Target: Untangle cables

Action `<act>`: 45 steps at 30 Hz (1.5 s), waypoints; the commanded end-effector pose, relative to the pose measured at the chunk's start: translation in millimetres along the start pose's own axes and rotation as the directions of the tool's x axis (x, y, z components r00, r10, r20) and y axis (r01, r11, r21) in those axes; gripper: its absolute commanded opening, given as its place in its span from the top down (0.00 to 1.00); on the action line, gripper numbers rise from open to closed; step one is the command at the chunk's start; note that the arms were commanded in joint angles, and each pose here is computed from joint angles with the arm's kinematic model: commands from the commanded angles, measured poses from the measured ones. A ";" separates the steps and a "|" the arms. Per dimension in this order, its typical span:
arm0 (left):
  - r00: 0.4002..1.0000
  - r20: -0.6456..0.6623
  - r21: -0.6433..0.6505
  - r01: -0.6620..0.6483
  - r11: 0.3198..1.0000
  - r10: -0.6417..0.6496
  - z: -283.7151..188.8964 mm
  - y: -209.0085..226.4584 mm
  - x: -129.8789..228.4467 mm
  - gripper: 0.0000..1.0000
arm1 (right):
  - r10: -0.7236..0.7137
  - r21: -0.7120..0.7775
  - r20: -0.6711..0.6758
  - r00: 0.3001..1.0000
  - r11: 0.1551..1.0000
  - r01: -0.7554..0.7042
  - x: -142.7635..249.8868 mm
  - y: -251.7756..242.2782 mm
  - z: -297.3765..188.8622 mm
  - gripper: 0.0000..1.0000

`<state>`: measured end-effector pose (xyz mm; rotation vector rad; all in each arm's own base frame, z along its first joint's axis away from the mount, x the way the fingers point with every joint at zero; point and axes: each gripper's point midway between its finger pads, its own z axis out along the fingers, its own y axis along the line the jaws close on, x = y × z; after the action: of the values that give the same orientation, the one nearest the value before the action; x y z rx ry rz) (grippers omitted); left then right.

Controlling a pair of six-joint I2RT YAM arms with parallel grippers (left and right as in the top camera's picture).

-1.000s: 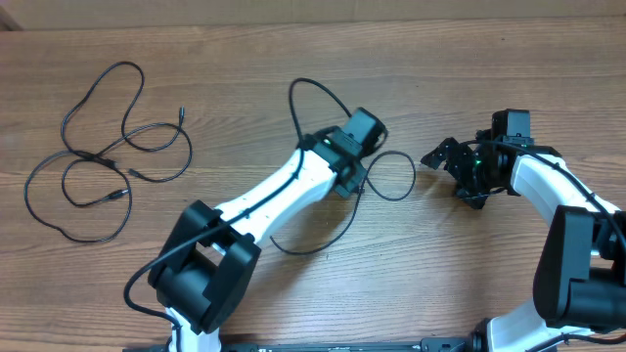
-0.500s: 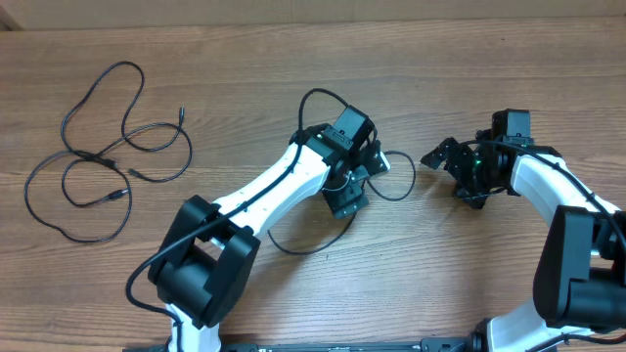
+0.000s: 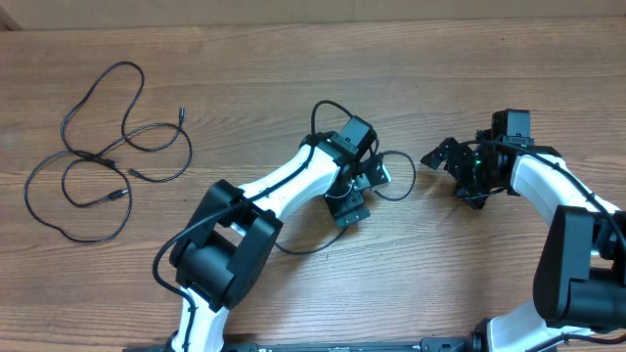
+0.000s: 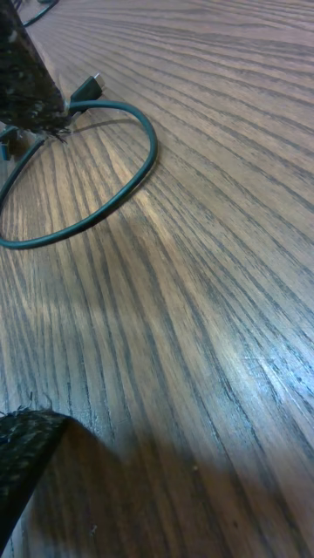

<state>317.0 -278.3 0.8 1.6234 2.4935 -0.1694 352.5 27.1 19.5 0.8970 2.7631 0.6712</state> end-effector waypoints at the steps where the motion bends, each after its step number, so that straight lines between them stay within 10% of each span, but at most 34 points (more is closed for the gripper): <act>1: 0.980 -0.122 -0.112 0.145 0.983 -0.159 29.0 11.6 26.8 0.00 | -0.013 0.018 0.027 1.000 1.000 0.012 -5.0 -1.1 -2.2 0.00; 12: 0.962 -0.191 -0.208 0.154 0.966 -0.194 43.5 16.6 40.6 0.04 | -0.013 0.018 0.027 1.000 1.000 0.012 -5.0 -1.1 -2.2 0.00; 26: 0.976 -0.213 -0.078 0.015 0.997 -0.031 45.7 -1.1 40.9 0.91 | -0.013 0.018 0.027 1.000 1.000 0.012 -5.0 -1.1 -2.2 0.00; 45: 0.985 -0.149 -0.097 0.067 0.993 -0.081 47.9 3.7 26.9 0.96 | -0.013 0.018 0.027 1.000 1.000 0.012 -5.0 -1.1 -2.2 0.00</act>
<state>332.3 -282.7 -1.2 1.5284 2.5028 0.0059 352.5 27.1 19.6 0.8973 2.7627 0.6713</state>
